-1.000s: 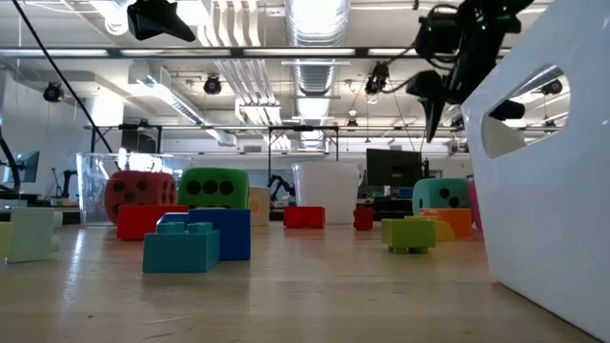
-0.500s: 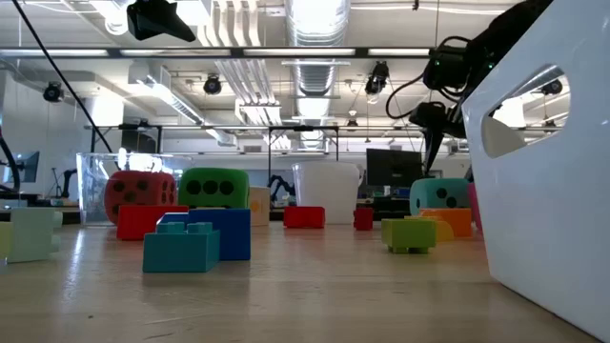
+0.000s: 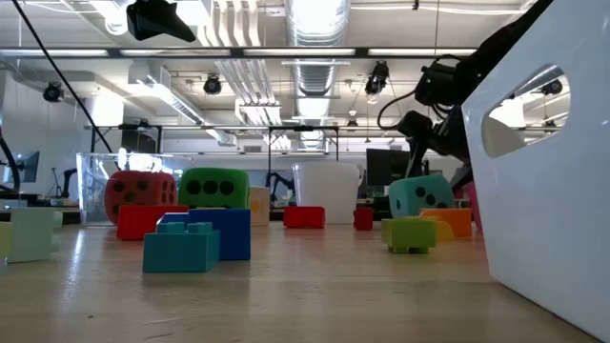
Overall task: Pick & Place Toys
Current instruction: Put the blue dice into the transparent bin
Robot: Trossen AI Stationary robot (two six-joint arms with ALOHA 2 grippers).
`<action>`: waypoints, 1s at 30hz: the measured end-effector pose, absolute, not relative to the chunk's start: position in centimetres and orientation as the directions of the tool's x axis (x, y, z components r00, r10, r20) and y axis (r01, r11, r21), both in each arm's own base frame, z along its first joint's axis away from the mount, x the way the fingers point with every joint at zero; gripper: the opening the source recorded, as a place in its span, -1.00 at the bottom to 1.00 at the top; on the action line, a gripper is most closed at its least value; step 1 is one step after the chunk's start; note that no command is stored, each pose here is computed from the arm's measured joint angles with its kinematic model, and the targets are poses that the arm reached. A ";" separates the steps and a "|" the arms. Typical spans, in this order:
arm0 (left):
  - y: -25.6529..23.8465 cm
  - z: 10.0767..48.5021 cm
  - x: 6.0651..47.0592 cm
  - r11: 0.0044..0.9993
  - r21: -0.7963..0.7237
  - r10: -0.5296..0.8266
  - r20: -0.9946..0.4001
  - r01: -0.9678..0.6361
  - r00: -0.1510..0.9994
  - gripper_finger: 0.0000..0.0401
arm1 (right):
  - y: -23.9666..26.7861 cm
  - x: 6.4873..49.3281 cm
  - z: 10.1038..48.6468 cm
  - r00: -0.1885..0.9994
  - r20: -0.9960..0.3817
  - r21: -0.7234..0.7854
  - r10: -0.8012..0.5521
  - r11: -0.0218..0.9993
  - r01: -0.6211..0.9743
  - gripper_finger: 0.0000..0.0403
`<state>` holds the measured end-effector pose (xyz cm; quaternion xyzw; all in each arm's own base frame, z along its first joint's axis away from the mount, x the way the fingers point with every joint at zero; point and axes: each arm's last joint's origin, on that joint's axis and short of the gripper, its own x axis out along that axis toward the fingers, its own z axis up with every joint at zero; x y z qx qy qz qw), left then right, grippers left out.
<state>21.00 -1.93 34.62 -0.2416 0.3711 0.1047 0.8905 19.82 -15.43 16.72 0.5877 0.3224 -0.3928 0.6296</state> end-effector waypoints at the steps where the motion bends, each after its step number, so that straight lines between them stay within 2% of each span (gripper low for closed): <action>1: -1.9 34.6 21.0 0.861 -0.352 0.007 -0.712 -0.366 0.702 0.69 | -15.5 19.9 16.5 0.486 -0.868 0.488 -0.100 -0.001 0.873 0.53; 9: -1.9 34.6 21.0 0.862 -0.352 0.007 -0.711 -0.366 0.703 0.69 | -15.7 20.3 16.2 0.490 -0.869 0.491 -0.066 -0.010 0.871 -0.15; 23: -1.9 34.6 21.0 0.859 -0.355 0.007 -0.712 -0.368 0.702 0.69 | -14.9 19.4 18.3 0.536 -0.838 0.536 -0.103 0.031 0.843 -0.30; 26: -1.9 34.6 21.0 0.857 -0.357 0.007 -0.712 -0.371 0.702 0.69 | -14.5 19.0 19.6 0.577 -0.806 0.575 -0.134 0.055 0.816 -0.44; 30: -1.9 34.6 21.0 0.854 -0.362 0.007 -0.712 -0.375 0.703 0.69 | -14.0 18.5 21.6 0.648 -0.745 0.642 -0.156 0.092 0.761 -0.49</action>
